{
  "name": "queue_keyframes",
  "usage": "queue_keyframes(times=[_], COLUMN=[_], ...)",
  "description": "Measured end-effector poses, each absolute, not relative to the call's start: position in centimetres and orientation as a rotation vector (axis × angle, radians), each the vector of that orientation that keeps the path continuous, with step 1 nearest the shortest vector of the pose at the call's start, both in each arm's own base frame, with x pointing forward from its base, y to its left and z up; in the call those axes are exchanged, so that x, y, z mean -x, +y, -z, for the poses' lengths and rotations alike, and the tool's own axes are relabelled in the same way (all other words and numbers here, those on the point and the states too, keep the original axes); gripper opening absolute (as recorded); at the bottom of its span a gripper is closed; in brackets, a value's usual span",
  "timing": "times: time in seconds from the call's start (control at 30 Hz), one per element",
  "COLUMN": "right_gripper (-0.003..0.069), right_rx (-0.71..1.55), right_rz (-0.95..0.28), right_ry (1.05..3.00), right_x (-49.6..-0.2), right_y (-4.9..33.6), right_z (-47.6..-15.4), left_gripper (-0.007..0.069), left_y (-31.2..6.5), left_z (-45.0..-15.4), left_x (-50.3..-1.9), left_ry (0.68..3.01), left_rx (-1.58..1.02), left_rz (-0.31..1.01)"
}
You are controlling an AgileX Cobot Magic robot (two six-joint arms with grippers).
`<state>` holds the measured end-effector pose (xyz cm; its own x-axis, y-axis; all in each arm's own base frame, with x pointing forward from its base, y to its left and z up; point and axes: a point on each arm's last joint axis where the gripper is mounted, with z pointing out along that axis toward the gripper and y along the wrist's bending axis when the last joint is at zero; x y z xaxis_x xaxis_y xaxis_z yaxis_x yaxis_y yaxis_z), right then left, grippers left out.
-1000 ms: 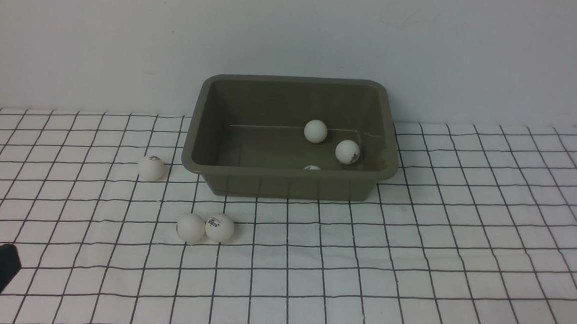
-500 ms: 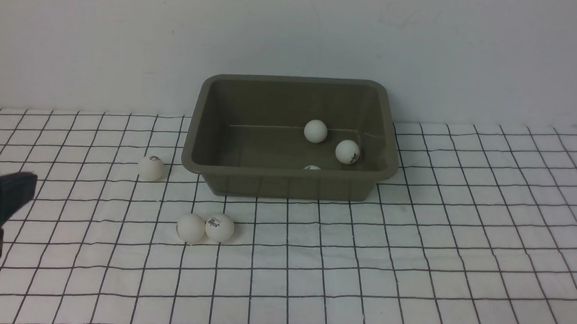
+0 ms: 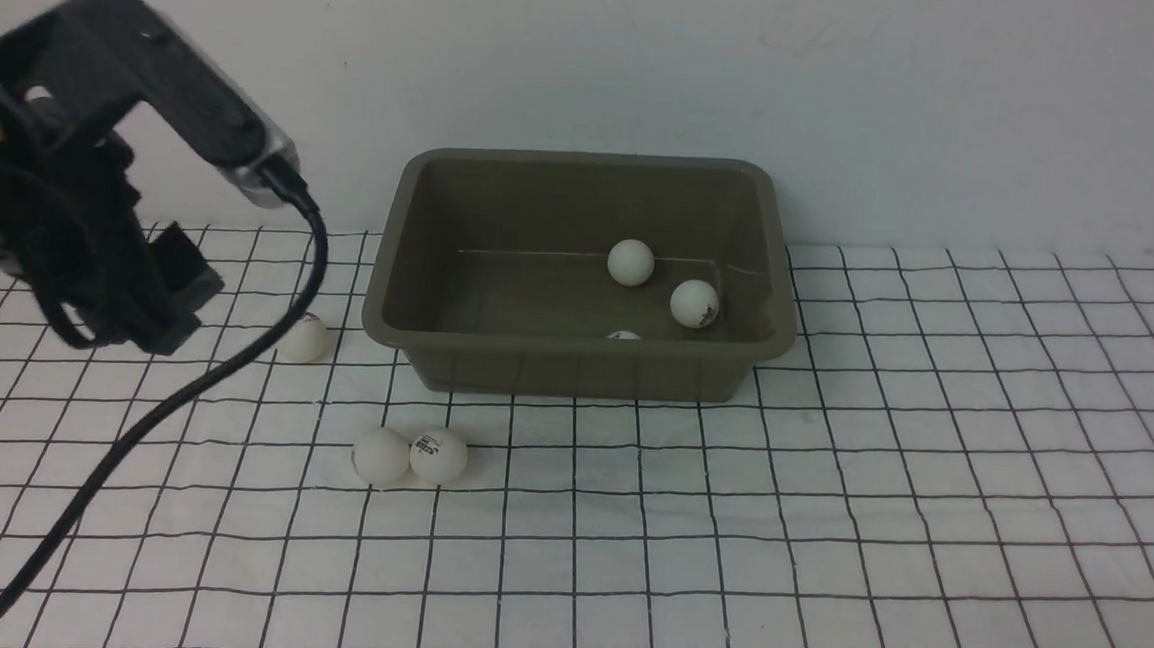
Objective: Put the table tennis balls into the box on the white checkered tablecloth.
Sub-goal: 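Reach for and grasp a ping pong ball on the table beside the basket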
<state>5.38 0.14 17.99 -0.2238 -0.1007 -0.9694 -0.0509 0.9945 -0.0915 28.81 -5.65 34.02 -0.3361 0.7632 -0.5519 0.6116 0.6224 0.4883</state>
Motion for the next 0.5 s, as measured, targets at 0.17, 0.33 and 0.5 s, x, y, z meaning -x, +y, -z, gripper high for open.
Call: queue_keyframes(times=[0.17,0.33,0.5], right_gripper=[0.0482,0.0482,0.0482], right_rx=[0.112,0.112,0.112], right_rz=[0.047,0.047,0.047], right_ry=[1.797,1.798,1.798], right_x=[-5.4,-5.4,-5.4], right_y=[0.1,0.1,0.1], right_z=[-18.0,-18.0,-18.0], left_gripper=[0.0492,0.0492,0.0492], left_y=[-5.6,-6.0,-6.7], left_z=[-34.6,-35.7,-37.5], left_x=[-28.4,-26.5,-24.8], left_ry=[2.092,2.184,2.076], left_rx=[-0.964,-0.747,-0.786], left_rz=[-0.197,0.016,0.134])
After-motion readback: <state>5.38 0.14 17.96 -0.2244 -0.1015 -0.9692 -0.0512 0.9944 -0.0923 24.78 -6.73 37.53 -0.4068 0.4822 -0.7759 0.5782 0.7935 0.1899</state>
